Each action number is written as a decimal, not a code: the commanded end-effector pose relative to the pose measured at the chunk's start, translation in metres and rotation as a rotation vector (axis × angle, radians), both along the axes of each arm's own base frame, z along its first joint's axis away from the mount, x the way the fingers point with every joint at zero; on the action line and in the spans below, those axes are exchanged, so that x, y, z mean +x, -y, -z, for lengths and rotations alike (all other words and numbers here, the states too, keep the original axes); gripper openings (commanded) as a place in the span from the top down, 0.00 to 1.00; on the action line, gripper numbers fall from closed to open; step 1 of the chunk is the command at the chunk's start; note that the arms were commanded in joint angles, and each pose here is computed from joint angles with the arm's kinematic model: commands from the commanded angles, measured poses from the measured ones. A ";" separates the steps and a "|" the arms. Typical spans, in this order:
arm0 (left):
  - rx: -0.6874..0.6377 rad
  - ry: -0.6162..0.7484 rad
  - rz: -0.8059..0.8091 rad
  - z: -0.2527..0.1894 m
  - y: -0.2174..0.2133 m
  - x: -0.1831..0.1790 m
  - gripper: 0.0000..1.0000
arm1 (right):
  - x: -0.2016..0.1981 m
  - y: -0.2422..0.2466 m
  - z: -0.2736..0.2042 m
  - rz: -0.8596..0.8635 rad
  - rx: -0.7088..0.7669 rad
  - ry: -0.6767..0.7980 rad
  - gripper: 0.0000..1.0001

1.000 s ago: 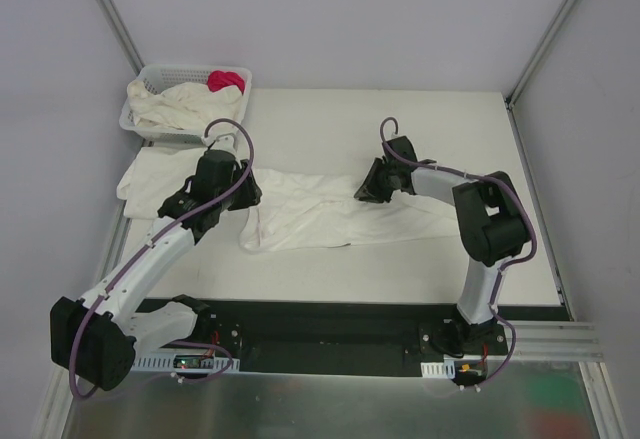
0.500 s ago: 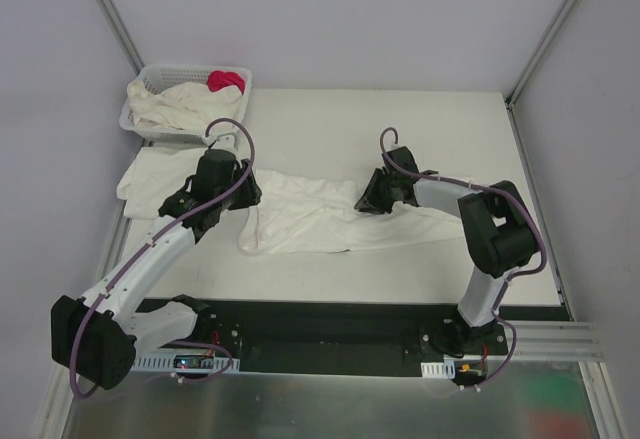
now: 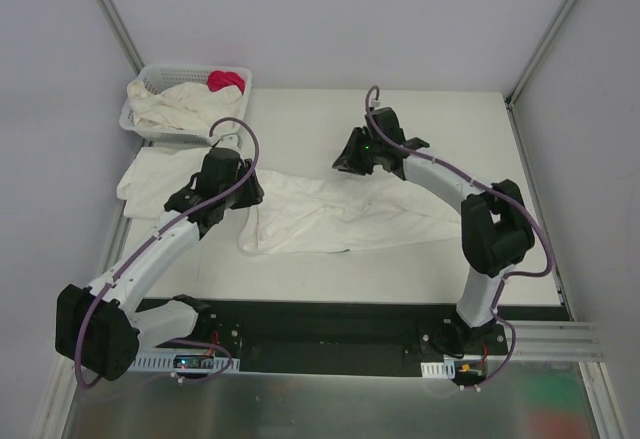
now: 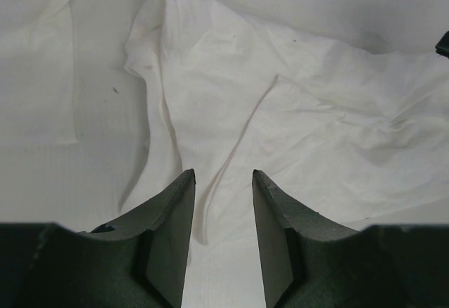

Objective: Fold and stack the t-shirts
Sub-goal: Fold the other side of the tshirt into a rectangle

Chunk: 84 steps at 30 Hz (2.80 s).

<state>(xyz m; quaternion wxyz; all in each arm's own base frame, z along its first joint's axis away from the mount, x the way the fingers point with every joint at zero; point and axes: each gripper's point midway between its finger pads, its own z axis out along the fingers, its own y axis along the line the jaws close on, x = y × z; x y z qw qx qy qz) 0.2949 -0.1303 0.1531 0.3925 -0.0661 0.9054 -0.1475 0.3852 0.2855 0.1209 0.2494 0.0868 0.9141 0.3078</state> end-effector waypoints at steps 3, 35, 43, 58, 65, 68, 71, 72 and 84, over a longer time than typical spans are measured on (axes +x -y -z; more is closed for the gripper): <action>-0.049 0.028 0.014 -0.007 0.011 0.001 0.63 | -0.010 -0.069 0.019 -0.171 0.003 -0.048 0.74; -0.042 0.072 0.025 -0.018 0.008 -0.002 0.62 | -0.029 -0.119 0.069 -0.235 0.043 -0.169 0.69; -0.033 0.071 0.025 -0.017 0.007 -0.002 0.62 | -0.027 -0.121 0.071 -0.237 0.050 -0.168 0.86; -0.036 0.072 0.035 -0.018 0.008 -0.002 0.62 | -0.043 -0.105 0.053 -0.240 0.046 -0.148 0.99; -0.043 0.079 0.042 -0.019 0.008 -0.005 0.61 | -0.065 -0.081 0.052 -0.237 0.016 -0.130 0.99; -0.043 0.072 0.046 -0.017 0.009 -0.006 0.61 | -0.072 -0.074 0.056 -0.235 0.007 -0.131 0.99; -0.049 0.063 0.054 -0.016 0.012 -0.006 0.62 | -0.080 -0.068 0.063 -0.236 -0.005 -0.147 0.96; -0.050 0.065 0.054 -0.016 0.012 -0.006 0.62 | -0.081 -0.066 0.063 -0.237 -0.003 -0.146 0.96; -0.033 0.065 0.046 -0.014 0.009 -0.004 0.62 | -0.126 -0.036 0.074 -0.250 -0.022 -0.197 0.87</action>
